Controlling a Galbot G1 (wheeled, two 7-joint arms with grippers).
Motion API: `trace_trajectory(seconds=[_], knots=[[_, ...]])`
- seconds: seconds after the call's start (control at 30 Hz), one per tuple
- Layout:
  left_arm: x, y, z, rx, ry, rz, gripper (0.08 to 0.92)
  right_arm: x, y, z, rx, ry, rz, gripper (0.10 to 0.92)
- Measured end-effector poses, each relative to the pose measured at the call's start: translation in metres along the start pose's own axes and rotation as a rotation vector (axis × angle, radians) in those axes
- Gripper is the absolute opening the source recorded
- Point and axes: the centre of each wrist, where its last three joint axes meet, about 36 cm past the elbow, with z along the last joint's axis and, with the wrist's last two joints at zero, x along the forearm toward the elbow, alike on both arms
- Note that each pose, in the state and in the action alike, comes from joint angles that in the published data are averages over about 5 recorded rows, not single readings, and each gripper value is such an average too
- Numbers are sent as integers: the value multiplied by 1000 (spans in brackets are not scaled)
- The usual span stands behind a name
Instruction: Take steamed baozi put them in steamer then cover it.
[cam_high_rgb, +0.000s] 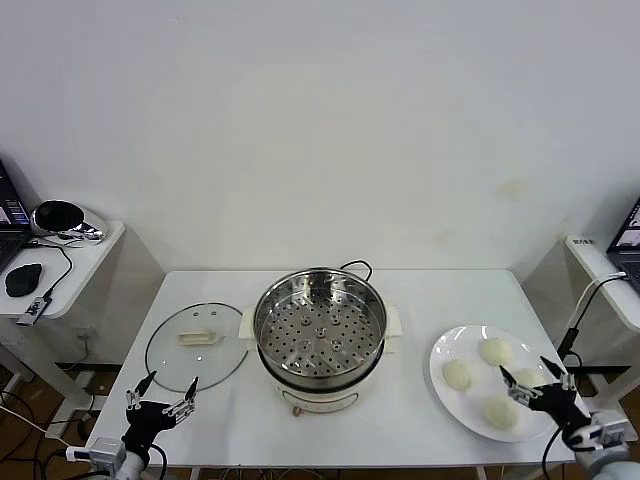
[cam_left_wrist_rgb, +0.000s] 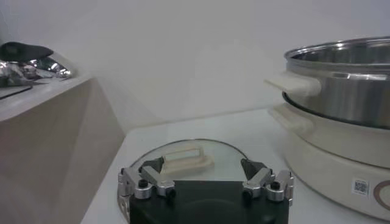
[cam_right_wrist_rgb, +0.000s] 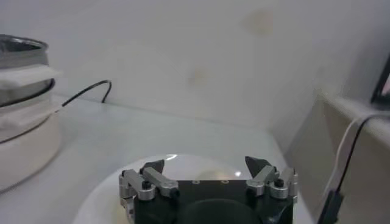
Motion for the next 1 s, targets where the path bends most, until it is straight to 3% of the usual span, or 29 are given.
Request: trace_trajectory(seconds=[0.27,0.53,1.0], knots=[[6,-2,-1,6,-6,-12,823,-25,-58,-54,345,59,-165,823],[12,-1,-4,3,-11,-24,823,-54,-109,-114,651,242,-369,823],[15,-1,-5,4,-14,-34,823,-118,-125,-150,836,515,-621,823]])
